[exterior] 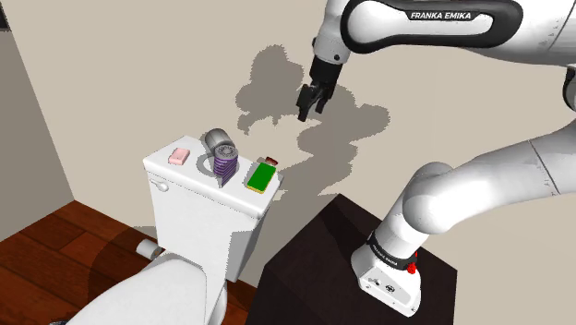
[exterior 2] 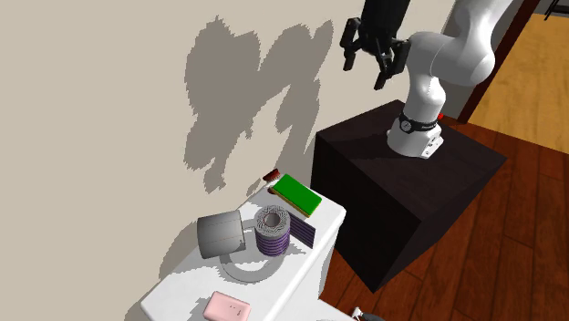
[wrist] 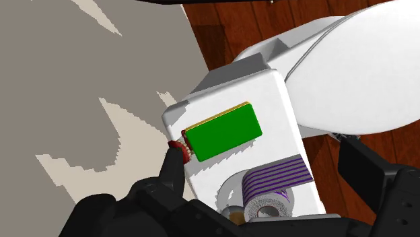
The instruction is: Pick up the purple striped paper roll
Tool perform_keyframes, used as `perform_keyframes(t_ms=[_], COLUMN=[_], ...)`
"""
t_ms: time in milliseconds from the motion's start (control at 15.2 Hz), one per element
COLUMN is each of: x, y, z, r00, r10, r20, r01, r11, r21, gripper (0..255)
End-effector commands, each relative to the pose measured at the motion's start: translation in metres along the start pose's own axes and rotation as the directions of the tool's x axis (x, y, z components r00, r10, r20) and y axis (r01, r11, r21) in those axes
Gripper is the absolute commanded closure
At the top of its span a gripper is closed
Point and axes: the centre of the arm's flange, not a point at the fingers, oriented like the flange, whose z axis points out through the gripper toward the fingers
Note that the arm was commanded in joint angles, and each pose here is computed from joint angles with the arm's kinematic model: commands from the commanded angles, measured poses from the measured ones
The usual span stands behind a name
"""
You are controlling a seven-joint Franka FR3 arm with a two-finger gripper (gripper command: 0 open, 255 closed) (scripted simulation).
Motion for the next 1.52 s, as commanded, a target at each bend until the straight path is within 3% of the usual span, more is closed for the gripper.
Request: perform_keyframes(t_ms=[0, 1452], x=[0.016, 0.207], y=[-0.004, -0.05], z=[0.02, 0.234], r00=[1.0, 0.994], r10=[0.009, 0.104], r20=[0.0, 0.022], r01=[-0.009, -0.105], r11=[1.0, 0.993], r21=[0.005, 0.059], gripper=[0, 0])
